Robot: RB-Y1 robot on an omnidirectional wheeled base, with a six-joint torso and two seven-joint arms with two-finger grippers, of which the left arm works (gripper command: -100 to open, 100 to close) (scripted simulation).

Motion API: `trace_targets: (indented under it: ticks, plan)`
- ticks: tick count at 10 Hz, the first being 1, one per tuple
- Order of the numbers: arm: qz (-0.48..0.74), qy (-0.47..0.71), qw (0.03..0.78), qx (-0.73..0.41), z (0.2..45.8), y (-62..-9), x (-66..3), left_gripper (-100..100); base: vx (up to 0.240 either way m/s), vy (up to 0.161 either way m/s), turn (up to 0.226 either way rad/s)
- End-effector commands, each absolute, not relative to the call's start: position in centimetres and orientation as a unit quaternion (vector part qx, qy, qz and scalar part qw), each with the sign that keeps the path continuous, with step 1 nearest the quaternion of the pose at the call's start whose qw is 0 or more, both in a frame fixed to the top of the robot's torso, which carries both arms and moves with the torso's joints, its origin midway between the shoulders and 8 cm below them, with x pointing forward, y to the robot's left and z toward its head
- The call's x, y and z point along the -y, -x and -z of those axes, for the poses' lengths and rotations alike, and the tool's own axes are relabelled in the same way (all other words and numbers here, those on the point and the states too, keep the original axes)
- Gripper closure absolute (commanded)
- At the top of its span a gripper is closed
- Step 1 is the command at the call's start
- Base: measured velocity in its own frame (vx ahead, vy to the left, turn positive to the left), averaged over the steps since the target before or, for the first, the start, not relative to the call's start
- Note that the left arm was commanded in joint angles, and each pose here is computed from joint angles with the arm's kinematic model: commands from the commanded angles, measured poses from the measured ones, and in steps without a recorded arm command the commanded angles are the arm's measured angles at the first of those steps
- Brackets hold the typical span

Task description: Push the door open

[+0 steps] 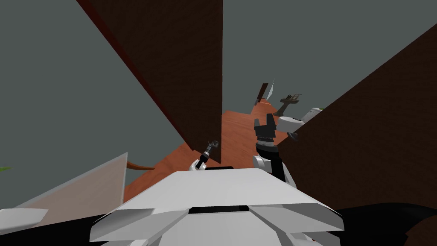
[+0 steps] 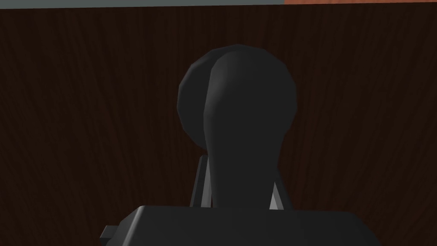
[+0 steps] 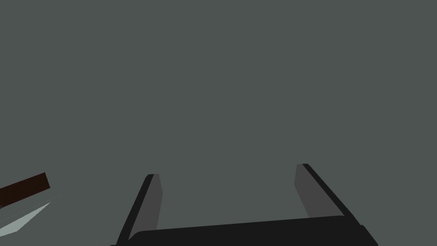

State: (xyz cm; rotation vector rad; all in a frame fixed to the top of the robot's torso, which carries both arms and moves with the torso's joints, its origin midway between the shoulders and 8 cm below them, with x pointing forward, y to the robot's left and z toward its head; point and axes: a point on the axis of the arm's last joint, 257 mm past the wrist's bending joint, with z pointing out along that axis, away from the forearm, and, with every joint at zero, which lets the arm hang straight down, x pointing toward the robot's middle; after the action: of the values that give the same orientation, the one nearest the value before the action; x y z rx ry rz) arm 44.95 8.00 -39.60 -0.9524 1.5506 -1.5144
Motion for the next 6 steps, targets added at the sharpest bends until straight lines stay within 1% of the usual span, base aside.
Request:
trace_targets:
  ticks: [1, 4, 6]
  plan:
    - [0.584, 0.381, 0.396, -0.598, 39.1, -46.1, -10.2, 100, 0.167, -0.143, 0.038]
    - [0.575, 0.393, 0.409, -0.589, 39.1, -46.6, -11.8, 100, 0.138, -0.148, 0.06]
    - [0.568, 0.403, 0.419, -0.582, 39.1, -47.0, -12.9, 100, 0.131, -0.132, 0.051]
